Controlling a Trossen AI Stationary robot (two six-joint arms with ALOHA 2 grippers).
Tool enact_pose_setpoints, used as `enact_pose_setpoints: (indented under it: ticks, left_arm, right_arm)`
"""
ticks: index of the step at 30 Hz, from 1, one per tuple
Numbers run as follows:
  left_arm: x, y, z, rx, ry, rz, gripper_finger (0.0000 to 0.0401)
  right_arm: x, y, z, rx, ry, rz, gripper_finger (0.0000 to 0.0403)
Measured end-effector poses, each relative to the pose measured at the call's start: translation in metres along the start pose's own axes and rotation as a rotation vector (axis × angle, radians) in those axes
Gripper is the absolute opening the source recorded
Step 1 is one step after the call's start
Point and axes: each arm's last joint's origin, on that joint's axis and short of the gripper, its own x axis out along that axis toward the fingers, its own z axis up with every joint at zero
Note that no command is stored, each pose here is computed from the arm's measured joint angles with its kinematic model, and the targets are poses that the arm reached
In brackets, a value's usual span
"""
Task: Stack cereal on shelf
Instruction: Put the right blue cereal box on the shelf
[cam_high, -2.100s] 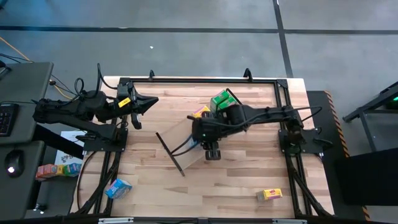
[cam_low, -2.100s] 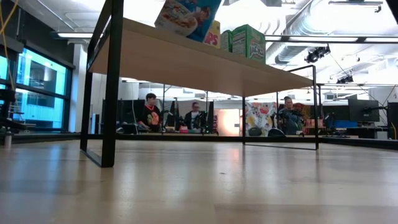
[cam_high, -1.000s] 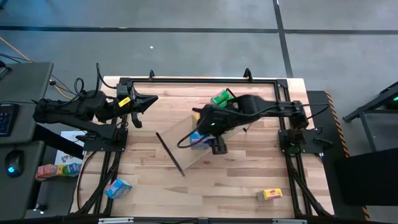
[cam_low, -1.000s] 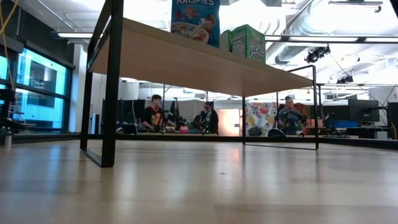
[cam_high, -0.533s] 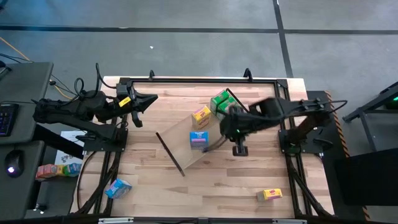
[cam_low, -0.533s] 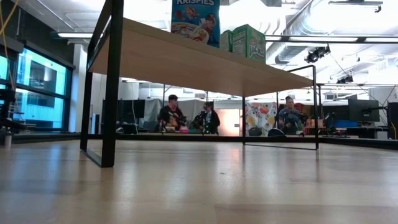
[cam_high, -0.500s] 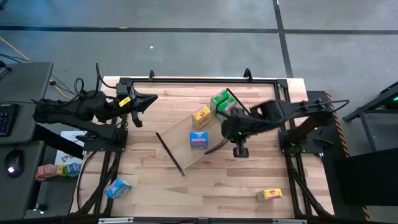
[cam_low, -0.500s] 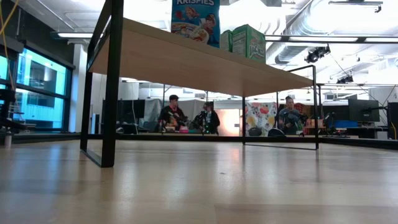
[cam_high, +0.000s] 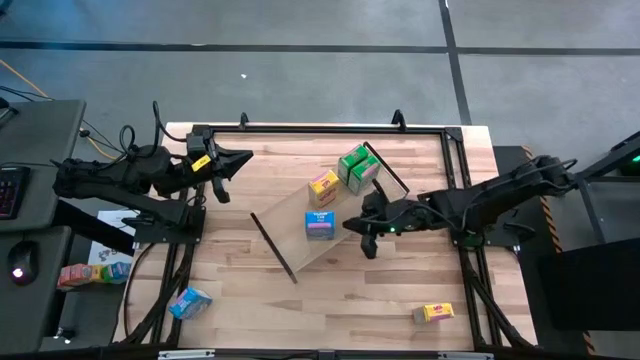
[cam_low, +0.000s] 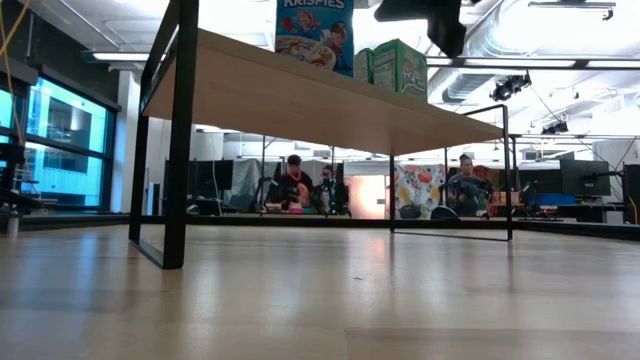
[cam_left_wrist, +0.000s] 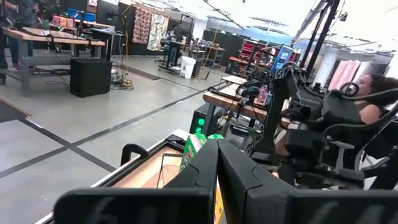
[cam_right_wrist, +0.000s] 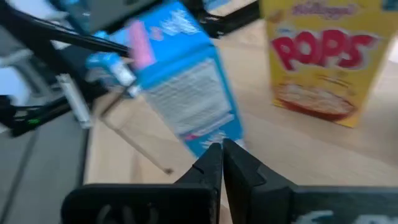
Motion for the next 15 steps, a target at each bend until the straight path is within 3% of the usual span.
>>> enact_pose_setpoints:
  ticks: [9,15]
  left_arm:
    - [0.000,0.000,0.000,0.001,-0.001,0.007,0.0001]
    - [0.000,0.000,0.000,0.002,-0.001,0.011,0.0001]
  right_arm:
    - [0.031,0.004,-0.008,-0.009,0.054,-0.028,0.0000]
    - [0.045,0.004,-0.005,0.001,0.009,-0.046,0.0000]
